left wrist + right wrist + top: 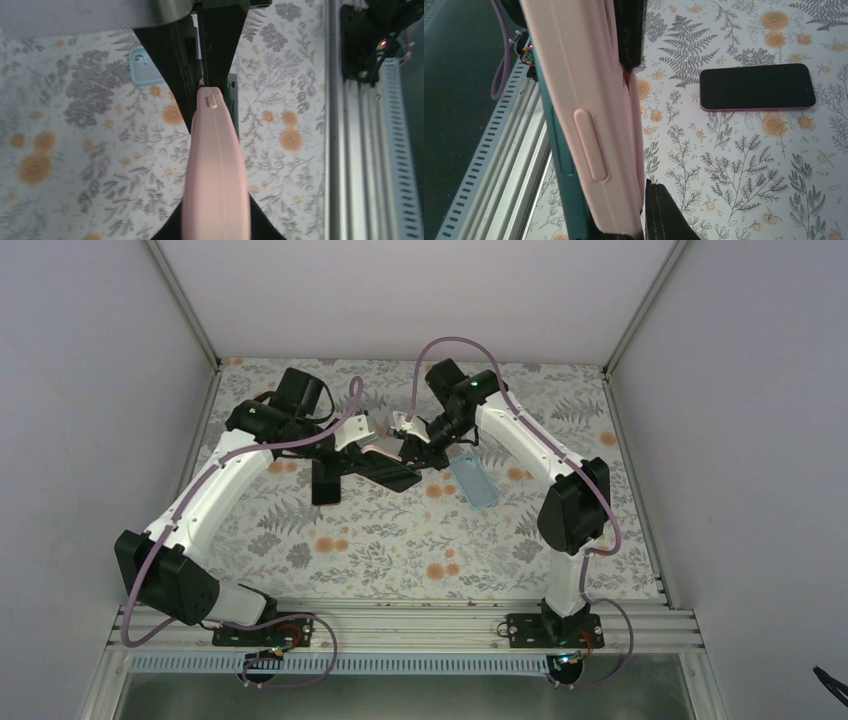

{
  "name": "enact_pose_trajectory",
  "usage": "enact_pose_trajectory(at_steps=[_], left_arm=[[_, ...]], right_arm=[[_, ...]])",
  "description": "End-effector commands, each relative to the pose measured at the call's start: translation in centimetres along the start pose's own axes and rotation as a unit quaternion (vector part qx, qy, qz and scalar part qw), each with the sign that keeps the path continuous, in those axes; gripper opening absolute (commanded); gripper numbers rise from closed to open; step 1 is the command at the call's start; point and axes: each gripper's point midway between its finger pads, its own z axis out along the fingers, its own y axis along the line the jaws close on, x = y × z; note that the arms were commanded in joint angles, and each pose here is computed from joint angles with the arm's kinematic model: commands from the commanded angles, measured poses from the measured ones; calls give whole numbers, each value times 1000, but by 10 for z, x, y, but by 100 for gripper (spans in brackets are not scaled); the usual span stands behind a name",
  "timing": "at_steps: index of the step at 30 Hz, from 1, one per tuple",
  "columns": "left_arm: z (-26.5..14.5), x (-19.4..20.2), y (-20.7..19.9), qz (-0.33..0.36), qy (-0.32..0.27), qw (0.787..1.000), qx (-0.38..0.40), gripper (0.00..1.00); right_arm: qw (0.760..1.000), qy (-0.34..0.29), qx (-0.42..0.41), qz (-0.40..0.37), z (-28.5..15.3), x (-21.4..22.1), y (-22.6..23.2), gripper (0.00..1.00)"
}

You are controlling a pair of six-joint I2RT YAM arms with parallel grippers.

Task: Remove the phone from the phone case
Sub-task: Remove the phone case from the phone.

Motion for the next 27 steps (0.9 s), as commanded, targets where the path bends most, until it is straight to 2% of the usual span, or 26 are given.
enact_pose_trajectory(at_steps=[1, 2, 5, 7, 12, 14, 17, 21, 24, 27], left_arm=[[-13, -67, 53, 115, -91, 980, -133, 22], [-15, -67, 53, 114, -88, 980, -138, 32], [-26, -69, 53, 108, -88, 978, -158, 79], [-36, -72, 55, 112, -95, 972, -183, 98], [-67, -84, 65, 127, -120, 948, -265, 100], [-80, -96, 69, 120, -160, 934, -297, 100], [-75, -110, 68, 116, -213, 921, -305, 100], [-61, -132, 88, 94, -233, 909, -331, 100], [-47, -146, 102, 97, -239, 892, -372, 100], [-38, -154, 120, 83, -249, 874, -409, 100]], right_arm=[[979, -147, -141, -32, 8, -84, 76, 3], [980, -148, -132, -30, 3, -82, 71, 3], [985, -151, -85, 3, -19, -72, 40, 3], [986, -156, -54, 27, -38, -62, 20, 3], [980, -166, 66, 91, -88, -35, -38, 3], [963, -189, 134, 137, -115, -28, -69, 3], [930, -206, 236, 193, -146, -26, -109, 3], [885, -219, 351, 214, -178, -34, -146, 3], [862, -231, 393, 219, -198, -42, -166, 3], [855, -238, 403, 221, -205, -51, -178, 3]])
